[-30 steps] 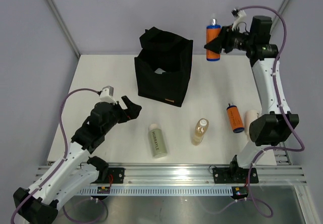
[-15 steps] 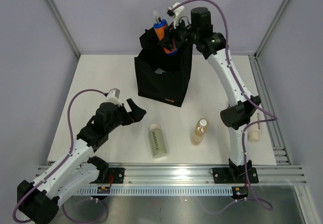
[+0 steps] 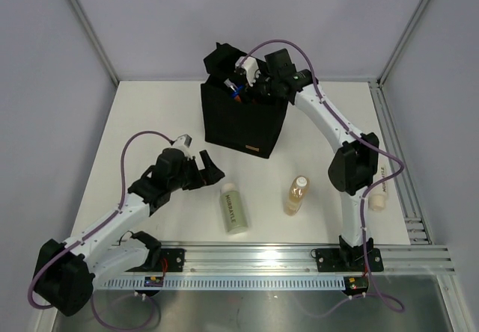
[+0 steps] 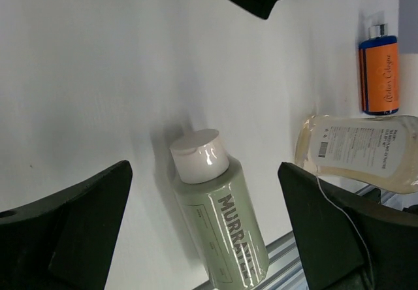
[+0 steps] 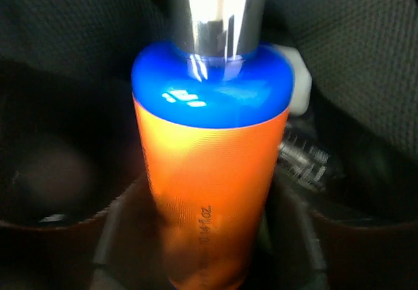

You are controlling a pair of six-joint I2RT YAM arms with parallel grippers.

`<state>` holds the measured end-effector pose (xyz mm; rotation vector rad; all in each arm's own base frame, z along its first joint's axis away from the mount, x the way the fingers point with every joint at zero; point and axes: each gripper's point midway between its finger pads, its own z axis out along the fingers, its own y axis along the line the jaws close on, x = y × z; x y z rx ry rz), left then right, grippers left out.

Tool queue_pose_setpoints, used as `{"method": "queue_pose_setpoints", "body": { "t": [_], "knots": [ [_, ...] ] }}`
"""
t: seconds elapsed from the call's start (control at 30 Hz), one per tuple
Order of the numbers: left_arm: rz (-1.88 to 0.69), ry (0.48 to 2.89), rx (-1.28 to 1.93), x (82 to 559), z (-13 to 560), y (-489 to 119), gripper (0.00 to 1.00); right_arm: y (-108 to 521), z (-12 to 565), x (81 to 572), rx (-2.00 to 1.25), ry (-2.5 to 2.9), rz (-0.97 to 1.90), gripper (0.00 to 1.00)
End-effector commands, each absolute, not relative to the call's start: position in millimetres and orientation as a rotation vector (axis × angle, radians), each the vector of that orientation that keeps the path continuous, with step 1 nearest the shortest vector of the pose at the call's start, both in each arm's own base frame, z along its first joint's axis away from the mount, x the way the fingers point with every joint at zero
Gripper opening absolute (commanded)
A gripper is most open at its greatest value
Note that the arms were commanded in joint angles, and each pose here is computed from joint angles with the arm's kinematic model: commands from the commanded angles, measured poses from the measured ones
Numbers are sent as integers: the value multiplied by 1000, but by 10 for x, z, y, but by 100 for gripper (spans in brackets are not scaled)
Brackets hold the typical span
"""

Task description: Place the personal care products into the canvas bag

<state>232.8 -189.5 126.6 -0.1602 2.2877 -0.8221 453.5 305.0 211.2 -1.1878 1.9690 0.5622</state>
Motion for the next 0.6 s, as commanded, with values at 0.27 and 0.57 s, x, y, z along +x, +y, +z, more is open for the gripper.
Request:
{"method": "queue_pose_setpoints", "body": {
  "t": [0.27, 0.57],
  "knots": [
    [-780, 2435, -47, 2263, 1134, -2243, 99, 2890, 3509, 4494, -1058, 1763, 520, 99],
    [-534, 2677, -24, 1943, 750, -2428, 94, 2276, 4083, 4384, -833, 1718, 577, 99]
  ]
}}
